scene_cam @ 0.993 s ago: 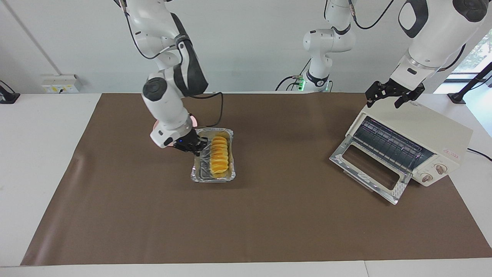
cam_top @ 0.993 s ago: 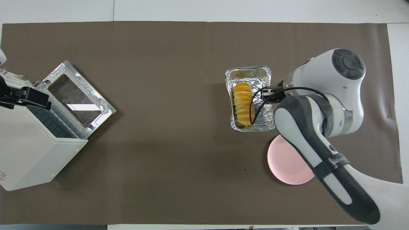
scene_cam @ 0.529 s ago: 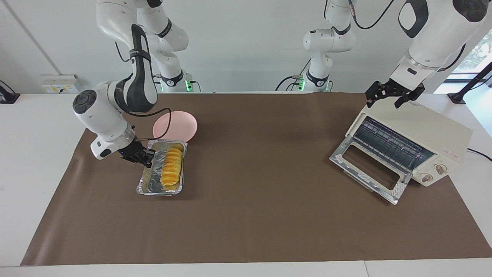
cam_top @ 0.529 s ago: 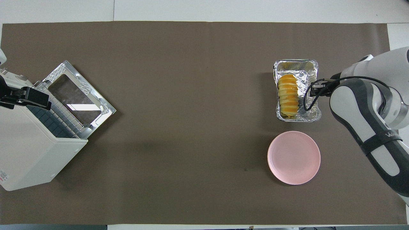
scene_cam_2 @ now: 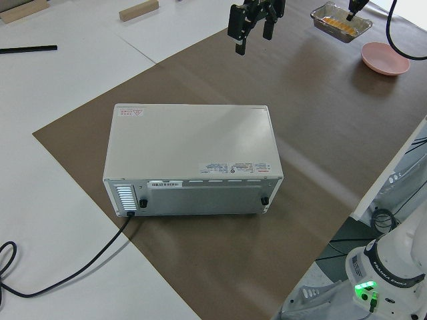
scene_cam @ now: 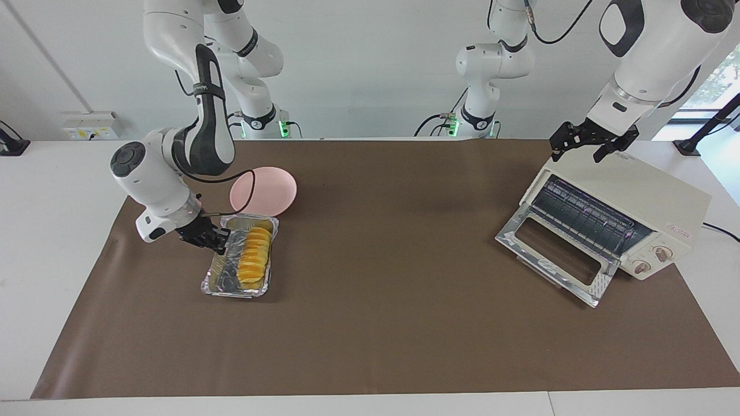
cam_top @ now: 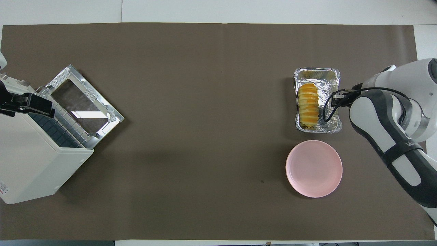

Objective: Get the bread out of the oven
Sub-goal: 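Lower the right gripper into the tray and grasp the bread slices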

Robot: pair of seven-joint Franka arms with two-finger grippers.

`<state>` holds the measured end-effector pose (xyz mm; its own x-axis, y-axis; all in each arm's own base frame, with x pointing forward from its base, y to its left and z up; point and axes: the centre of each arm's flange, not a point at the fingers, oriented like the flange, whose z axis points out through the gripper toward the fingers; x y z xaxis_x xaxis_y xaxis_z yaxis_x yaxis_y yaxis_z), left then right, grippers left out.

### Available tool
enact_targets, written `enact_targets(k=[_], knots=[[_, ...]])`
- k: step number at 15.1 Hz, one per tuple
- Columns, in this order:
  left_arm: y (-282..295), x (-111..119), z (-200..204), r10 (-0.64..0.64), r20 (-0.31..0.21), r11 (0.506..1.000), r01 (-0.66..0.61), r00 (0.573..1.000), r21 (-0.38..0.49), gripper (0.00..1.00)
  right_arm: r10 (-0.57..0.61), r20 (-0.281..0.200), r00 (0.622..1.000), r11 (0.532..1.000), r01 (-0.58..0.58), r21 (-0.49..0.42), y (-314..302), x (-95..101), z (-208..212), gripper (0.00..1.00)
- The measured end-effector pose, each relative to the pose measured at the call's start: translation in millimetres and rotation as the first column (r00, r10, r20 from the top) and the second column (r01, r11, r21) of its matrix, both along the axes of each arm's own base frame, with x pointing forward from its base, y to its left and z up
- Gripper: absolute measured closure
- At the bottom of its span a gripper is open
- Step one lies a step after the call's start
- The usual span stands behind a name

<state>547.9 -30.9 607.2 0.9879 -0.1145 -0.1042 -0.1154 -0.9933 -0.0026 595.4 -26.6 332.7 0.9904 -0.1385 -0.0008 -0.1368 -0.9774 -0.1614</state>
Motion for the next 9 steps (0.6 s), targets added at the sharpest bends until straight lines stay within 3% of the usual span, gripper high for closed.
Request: enact_targets(k=[4, 9], knots=[[0, 0, 0, 0.000, 0.000, 1.000, 0.000, 1.000, 0.000, 0.00, 0.008, -0.009, 1.000, 1.000, -0.008, 0.001, 5, -2.9, -5, 0.96], [0, 0, 0, 0.000, 0.000, 1.000, 0.000, 1.000, 0.000, 0.00, 0.048, -0.009, 0.999, 0.998, -0.048, -0.029, 7, 3.6, 9, 0.44]])
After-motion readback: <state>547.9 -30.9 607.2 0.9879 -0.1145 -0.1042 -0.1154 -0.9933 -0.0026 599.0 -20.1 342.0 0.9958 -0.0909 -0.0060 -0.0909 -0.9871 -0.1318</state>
